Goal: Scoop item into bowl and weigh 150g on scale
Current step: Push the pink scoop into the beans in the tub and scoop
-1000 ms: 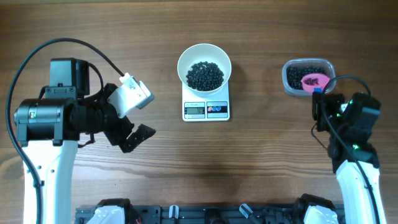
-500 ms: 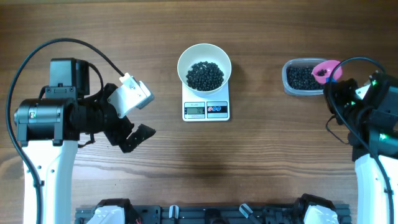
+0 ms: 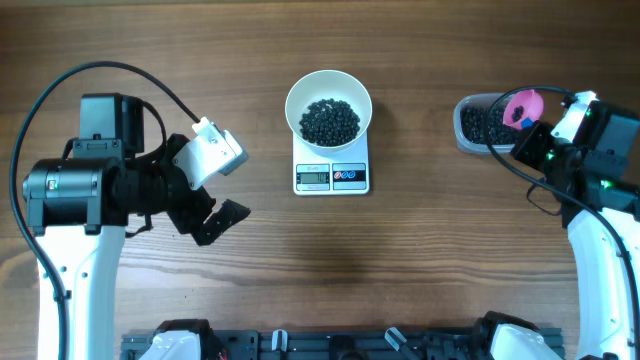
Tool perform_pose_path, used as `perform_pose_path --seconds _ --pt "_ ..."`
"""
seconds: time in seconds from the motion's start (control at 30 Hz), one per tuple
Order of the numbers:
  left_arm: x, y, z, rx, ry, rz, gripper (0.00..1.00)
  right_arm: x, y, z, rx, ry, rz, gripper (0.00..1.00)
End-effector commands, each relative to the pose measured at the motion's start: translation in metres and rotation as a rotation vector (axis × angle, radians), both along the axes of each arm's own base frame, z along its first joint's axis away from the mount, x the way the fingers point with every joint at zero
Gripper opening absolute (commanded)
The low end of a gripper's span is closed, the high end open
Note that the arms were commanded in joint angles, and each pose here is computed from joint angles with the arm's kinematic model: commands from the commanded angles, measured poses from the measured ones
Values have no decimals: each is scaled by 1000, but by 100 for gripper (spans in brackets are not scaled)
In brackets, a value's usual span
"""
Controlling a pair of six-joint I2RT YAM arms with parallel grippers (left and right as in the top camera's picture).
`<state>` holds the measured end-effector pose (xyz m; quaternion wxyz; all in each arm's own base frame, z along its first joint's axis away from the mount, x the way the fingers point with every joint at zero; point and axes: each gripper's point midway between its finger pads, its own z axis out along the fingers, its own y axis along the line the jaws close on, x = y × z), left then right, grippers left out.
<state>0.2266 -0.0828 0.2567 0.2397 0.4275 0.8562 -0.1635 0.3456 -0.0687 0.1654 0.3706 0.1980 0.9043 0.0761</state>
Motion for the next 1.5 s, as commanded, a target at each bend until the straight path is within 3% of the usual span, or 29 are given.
perform_pose_path --seconds 0.0,0.23,0.37,0.5,0.8,1.0,1.17,1.47 --pt "0 -2 0 -13 -3 -17 100 -2 -16 1 -173 25 49 5" --pt "0 -2 0 -13 -3 -17 100 -13 -31 -8 -293 109 51 5" --pt "0 -2 0 -13 -3 -17 100 -2 -18 -17 -324 139 139 4" --pt "0 -2 0 -13 -3 -17 100 1 -23 -40 -421 289 195 5" --pt "0 -2 0 -13 -3 -17 100 10 -45 -34 -611 317 209 5" --pt "0 -2 0 -13 -3 -17 100 16 -23 -77 -728 471 320 4" --pt "0 -2 0 -13 -3 -17 100 15 34 -88 -502 429 482 4" --pt "0 -2 0 -13 -3 -17 100 11 47 -88 -223 379 458 4"
